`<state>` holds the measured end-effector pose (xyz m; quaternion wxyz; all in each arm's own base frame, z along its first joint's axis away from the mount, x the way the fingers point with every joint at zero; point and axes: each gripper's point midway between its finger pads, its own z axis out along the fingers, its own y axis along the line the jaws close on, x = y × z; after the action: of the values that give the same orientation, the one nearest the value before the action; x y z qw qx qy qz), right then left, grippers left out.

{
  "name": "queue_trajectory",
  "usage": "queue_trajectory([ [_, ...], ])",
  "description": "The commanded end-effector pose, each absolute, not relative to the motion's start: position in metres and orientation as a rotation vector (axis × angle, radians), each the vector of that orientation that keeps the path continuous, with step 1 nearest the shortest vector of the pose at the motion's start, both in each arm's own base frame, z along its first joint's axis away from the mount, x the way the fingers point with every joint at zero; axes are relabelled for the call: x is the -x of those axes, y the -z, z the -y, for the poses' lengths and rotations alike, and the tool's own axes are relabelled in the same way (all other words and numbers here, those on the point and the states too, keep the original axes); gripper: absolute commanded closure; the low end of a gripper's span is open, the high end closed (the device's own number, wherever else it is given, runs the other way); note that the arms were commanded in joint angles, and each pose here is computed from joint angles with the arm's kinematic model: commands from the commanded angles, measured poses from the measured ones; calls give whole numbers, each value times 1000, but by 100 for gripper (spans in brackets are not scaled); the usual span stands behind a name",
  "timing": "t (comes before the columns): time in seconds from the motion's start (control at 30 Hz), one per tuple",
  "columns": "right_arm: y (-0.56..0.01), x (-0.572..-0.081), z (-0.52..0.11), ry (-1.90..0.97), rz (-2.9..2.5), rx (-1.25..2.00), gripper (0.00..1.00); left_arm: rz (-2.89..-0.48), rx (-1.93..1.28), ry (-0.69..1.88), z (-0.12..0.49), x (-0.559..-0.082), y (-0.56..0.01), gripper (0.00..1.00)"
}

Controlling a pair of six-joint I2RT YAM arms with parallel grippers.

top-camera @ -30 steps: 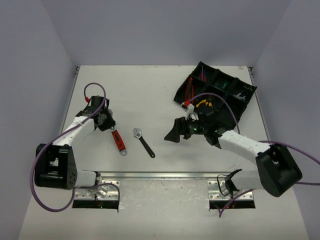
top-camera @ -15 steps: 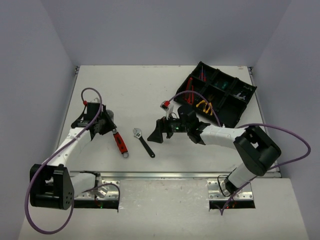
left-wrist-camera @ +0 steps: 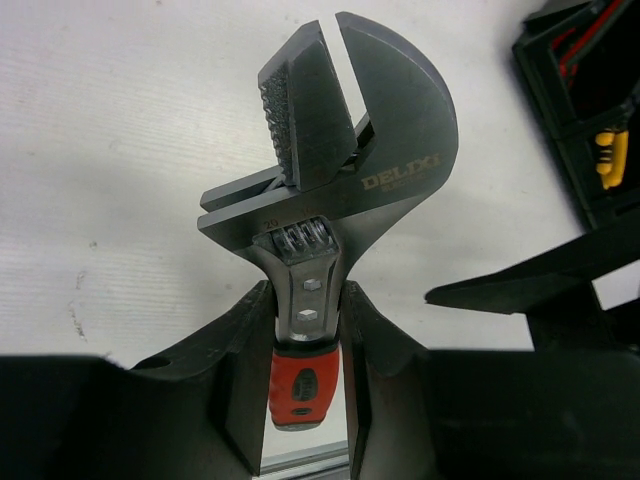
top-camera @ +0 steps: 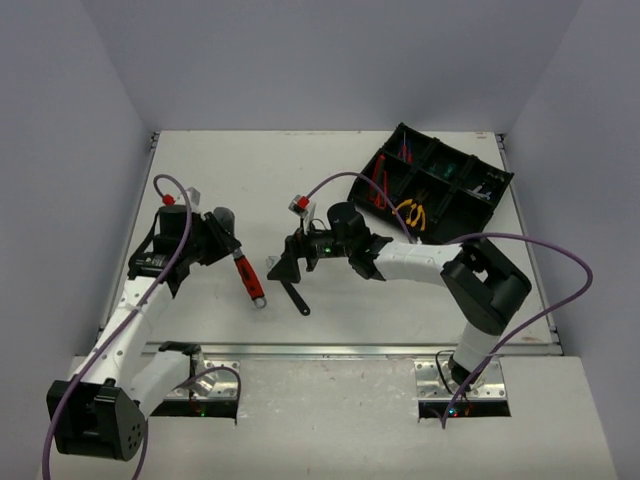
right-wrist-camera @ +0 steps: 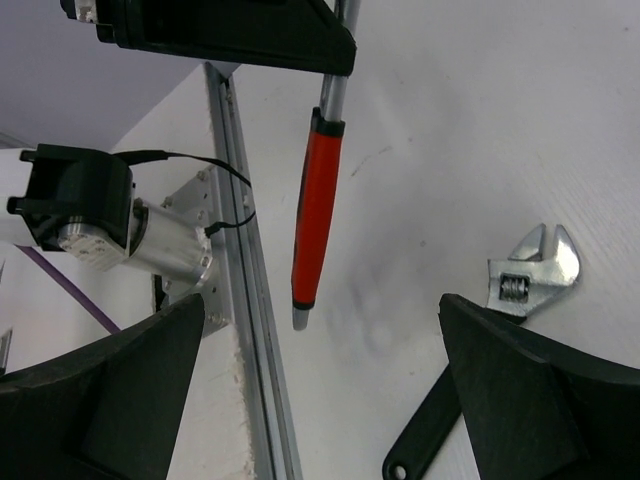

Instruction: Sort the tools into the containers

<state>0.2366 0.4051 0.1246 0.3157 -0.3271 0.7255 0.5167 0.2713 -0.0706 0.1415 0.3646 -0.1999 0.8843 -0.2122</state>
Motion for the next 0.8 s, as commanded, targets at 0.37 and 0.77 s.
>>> queue_trajectory([
  [0.37, -159, -223, -476, -1438, -1789, 952, 30, -1973, 362, 862, 107, -274, -257, 100],
  [0.77, -166, -217, -473, -1482, -1823, 887, 100, -1836, 290, 915, 112, -265, -304, 95],
])
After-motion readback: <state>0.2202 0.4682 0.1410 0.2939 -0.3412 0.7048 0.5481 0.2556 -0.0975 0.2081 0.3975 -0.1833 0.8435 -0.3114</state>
